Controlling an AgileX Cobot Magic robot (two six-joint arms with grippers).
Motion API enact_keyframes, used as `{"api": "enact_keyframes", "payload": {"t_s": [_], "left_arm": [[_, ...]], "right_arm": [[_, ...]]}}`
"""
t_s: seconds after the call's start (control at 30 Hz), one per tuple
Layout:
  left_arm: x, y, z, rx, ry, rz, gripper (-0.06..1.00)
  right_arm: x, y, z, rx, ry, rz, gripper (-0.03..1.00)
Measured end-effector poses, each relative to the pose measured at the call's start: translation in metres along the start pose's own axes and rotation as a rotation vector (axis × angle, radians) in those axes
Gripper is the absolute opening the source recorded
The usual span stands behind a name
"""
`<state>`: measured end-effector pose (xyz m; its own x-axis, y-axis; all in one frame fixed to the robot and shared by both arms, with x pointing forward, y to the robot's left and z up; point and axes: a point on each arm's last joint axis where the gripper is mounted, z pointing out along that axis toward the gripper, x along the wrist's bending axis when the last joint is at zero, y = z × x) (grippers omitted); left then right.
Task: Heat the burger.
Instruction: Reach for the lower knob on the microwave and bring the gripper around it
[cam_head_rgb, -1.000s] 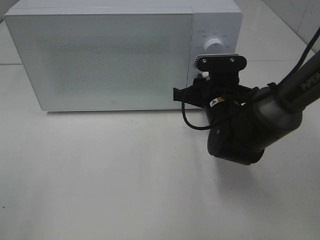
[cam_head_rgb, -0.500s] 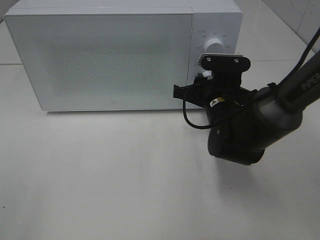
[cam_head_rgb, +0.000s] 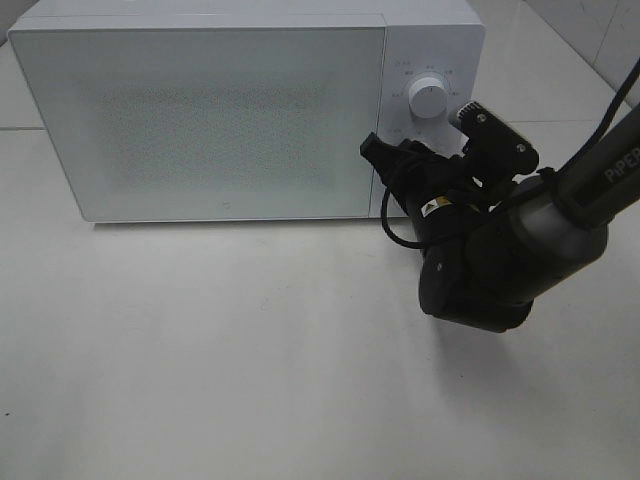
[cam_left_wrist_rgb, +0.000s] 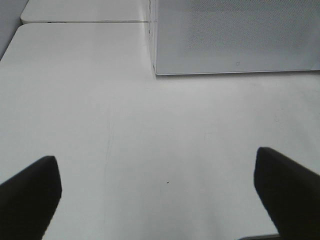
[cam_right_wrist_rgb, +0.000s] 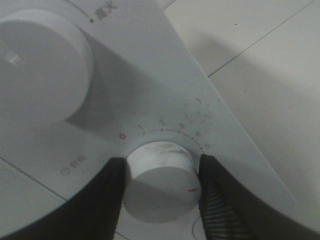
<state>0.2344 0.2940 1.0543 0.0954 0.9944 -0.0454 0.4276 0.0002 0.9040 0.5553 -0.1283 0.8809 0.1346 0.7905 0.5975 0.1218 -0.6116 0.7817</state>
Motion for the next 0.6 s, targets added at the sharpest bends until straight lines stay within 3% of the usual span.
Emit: {"api": "enact_keyframes", "payload": {"t_s": [0.1, 0.27, 0.47, 0.6], "left_arm": [[0.0000, 0.0000, 0.0000, 0.000, 0.000, 0.000, 0.99], [0.0000, 0.0000, 0.0000, 0.000, 0.000, 0.000, 0.99], [0.0000, 0.0000, 0.0000, 0.000, 0.000, 0.000, 0.99], [0.0000, 0.0000, 0.0000, 0.000, 0.000, 0.000, 0.99]], "right_arm": [[-0.0001, -0.0003, 0.0000, 0.001, 0.000, 0.033, 0.44], [-0.0004, -0.0004, -0.0003, 0.001, 0.002, 0.255, 0.44], [-0.0004, -0.0006, -0.0004, 0.004, 0.004, 0.341, 0.44], [-0.0004, -0.0004, -0.0004, 0.002, 0.003, 0.474, 0.44]]}}
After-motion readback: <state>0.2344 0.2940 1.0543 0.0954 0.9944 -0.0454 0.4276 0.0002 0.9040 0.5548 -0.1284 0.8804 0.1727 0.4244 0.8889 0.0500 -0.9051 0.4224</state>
